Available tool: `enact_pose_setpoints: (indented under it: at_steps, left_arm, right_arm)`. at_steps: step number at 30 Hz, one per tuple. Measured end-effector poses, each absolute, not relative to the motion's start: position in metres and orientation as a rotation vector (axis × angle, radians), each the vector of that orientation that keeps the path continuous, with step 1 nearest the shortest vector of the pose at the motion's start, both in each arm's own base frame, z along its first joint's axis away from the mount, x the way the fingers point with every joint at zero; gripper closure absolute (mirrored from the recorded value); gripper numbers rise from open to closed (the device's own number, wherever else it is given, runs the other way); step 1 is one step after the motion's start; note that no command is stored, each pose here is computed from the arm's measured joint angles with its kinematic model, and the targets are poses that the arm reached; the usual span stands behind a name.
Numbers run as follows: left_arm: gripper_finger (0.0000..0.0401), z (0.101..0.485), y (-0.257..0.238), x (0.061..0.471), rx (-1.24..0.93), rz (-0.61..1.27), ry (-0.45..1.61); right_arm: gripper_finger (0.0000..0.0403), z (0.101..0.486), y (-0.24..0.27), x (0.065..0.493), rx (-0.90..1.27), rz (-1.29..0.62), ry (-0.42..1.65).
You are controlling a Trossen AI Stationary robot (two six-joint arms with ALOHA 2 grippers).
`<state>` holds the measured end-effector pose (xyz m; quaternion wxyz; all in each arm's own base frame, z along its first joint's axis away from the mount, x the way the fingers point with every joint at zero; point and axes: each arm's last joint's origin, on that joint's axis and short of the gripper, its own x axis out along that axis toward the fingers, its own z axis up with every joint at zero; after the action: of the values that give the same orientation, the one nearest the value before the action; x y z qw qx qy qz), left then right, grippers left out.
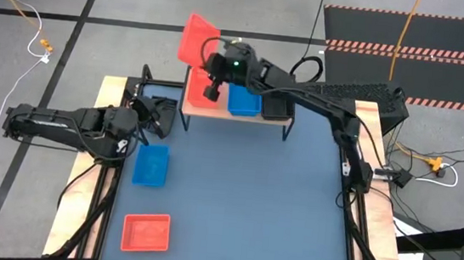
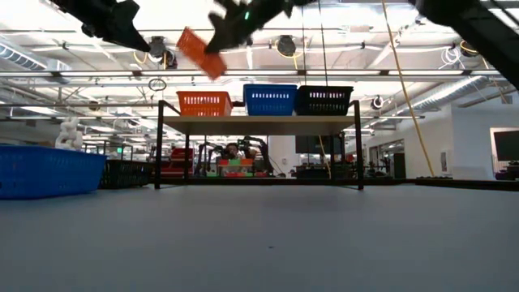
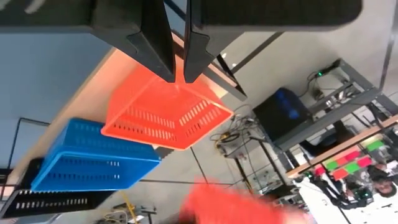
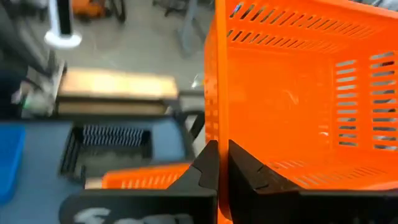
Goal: Stack baskets on shelf by color
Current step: Stack the right orange basket on top of the orange basket on the shelf
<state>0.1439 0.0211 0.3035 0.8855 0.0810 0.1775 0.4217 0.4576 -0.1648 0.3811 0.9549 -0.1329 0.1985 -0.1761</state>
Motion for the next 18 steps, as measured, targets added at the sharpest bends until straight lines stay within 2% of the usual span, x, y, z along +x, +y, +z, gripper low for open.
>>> enact_pose_setpoints:
  at_steps: [4, 18]
  left_arm:
    - [0.0364, 0.302, 0.021, 0.144, 0.196, 0.872, 0.392]
    - [0.0364, 0.3, 0.016, 0.143, 0.198, 0.834, 0.408]
  right_arm:
    - [0.0402, 0.353, -0.172, 0.467, -0.261, -0.351, 0.509]
    - [0.0398, 0.324, -0.168, 0.46, -0.227, -0.324, 0.717]
